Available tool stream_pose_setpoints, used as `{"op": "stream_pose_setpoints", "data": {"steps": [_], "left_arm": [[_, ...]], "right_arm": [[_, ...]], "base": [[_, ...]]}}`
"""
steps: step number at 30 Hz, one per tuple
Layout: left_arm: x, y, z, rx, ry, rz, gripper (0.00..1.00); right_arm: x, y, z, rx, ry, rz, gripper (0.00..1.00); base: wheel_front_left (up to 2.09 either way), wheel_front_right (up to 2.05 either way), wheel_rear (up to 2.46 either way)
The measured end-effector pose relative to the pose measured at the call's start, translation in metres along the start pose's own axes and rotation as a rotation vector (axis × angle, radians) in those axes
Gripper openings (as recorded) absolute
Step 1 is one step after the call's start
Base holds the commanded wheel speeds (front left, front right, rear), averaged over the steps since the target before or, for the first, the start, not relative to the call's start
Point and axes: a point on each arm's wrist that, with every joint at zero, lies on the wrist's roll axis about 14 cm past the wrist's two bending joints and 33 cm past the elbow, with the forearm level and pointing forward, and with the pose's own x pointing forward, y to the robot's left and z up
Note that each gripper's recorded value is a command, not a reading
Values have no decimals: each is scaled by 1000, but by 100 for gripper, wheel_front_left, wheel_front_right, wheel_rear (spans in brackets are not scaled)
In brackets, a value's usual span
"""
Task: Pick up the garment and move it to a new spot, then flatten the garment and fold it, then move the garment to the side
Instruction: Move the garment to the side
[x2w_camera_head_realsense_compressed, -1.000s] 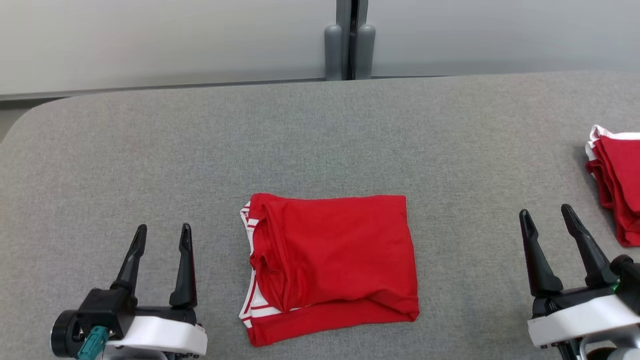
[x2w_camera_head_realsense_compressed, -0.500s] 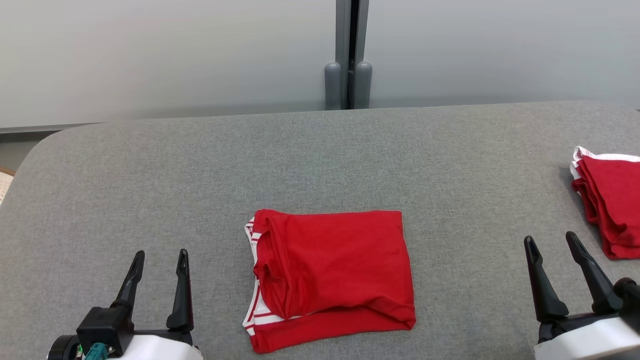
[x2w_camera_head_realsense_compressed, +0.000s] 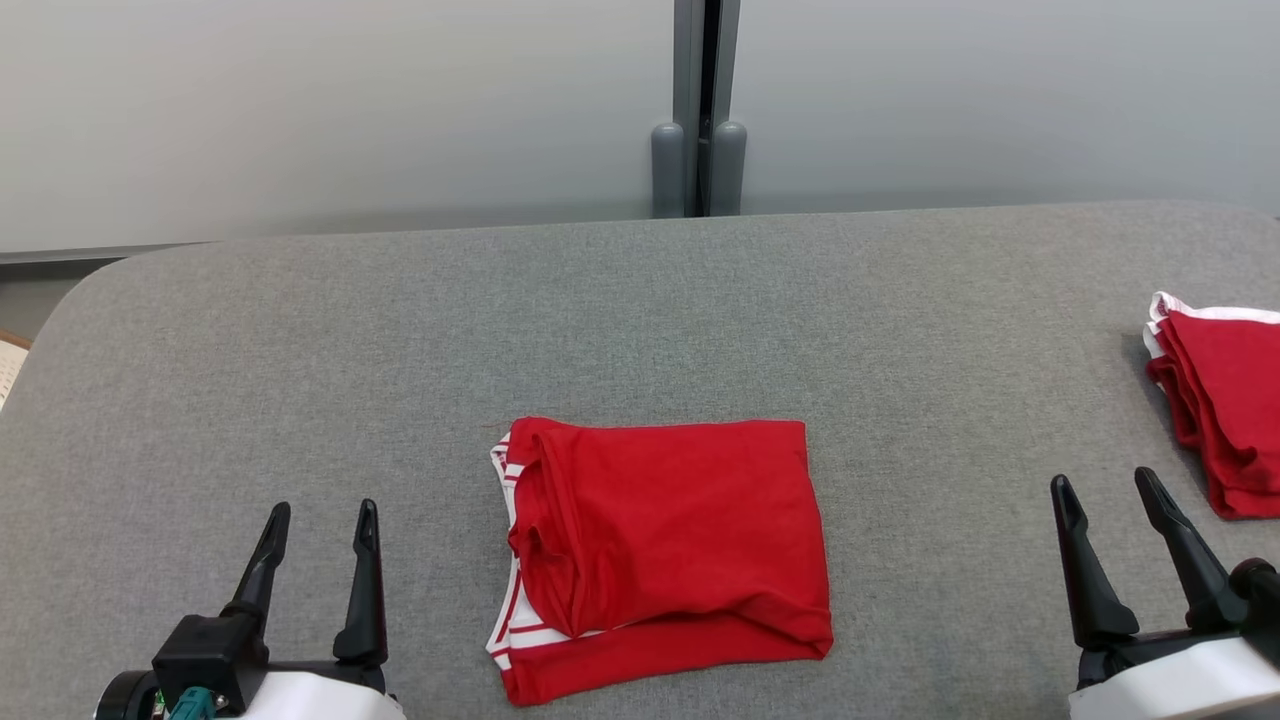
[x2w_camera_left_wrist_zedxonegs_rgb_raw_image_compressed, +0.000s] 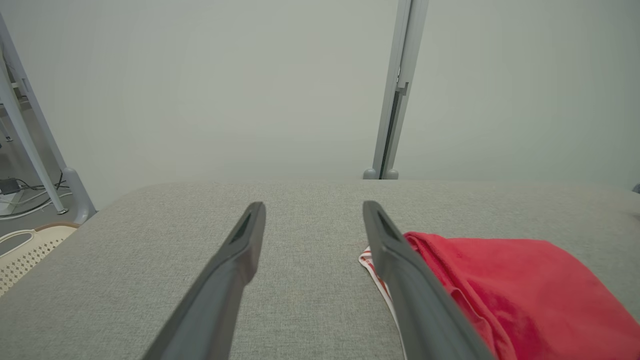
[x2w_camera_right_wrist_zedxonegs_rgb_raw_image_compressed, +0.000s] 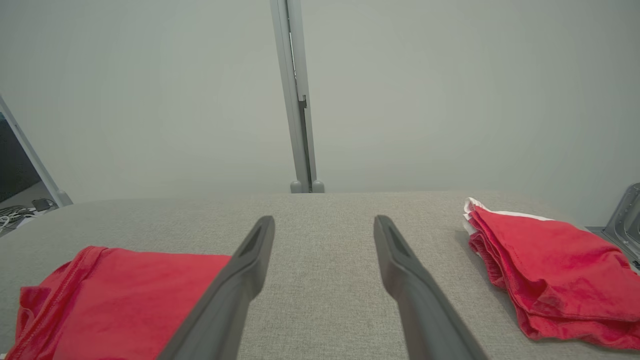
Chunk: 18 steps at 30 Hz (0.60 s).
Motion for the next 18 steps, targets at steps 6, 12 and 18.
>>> {"op": "stream_pose_setpoints", "data": {"steps": [6, 12, 18], "left_arm": [[0, 0, 0, -1, -2, 1, 100], [2, 0, 1, -9, -7, 1, 100], [19, -2, 10, -21, -47, 2, 100]], "right_arm": [[1, 1, -1, -4, 7, 2, 100], [5, 3, -6, -3, 28, 10, 100], [25, 19, -39, 14, 134, 71, 100]], "base": [[0, 0, 0], [0, 0, 0], [0, 0, 0]]}}
